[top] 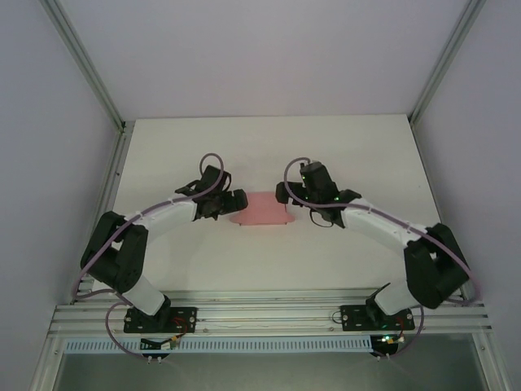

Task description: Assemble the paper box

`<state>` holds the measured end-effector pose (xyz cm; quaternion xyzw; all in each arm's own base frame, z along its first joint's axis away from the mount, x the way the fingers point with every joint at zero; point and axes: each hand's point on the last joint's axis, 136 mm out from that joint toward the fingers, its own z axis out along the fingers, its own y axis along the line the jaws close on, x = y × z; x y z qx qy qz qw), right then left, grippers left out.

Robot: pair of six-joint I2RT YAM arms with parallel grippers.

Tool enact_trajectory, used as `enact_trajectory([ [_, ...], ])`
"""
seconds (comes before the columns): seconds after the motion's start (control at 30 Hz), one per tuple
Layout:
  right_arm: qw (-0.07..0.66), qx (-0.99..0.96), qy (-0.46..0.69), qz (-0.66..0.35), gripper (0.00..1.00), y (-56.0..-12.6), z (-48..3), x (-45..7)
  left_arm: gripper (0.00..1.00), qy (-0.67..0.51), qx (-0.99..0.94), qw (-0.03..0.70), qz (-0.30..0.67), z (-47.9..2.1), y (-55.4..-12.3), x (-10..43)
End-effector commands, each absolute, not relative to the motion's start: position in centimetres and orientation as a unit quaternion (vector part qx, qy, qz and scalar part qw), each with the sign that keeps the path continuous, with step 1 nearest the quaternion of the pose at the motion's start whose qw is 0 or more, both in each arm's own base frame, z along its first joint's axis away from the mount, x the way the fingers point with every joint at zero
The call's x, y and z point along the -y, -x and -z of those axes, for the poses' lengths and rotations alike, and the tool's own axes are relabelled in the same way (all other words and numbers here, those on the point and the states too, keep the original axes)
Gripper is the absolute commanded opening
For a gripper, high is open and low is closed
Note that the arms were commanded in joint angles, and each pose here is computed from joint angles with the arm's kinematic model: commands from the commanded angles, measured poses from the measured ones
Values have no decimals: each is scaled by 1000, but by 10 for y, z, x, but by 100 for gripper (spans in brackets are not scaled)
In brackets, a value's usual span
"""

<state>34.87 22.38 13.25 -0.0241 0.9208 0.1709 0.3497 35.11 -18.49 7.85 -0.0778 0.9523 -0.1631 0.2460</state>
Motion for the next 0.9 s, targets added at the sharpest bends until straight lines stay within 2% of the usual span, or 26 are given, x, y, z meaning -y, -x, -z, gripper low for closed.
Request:
enact_trajectory([
  [0.0,288,-946,6,-151,100,-347,-109,-220,91,76,-955,238,160,-82,-353,183],
  [0.1,251,-954,-5,-162,100,-351,-93,-226,85,71,-954,225,183,-72,-360,193],
  [0.2,214,-961,1,-176,100,-347,-77,-236,75,60,-956,204,202,-61,-358,203],
  [0.4,188,-963,-6,-192,98,-340,-54,-240,61,60,-951,190,237,-43,-350,207],
  [0.57,177,-960,-18,-218,97,-337,-51,-242,40,87,-946,167,264,-27,-343,202],
  [0.73,154,-928,-32,-338,96,-336,-63,-257,22,110,-938,158,289,-16,-331,193],
  [0.8,149,-912,-16,-382,96,-333,-71,-268,17,114,-934,156,302,-16,-330,191],
  [0.87,141,-903,-6,-406,96,-331,-75,-275,8,121,-928,157,315,-18,-330,188],
])
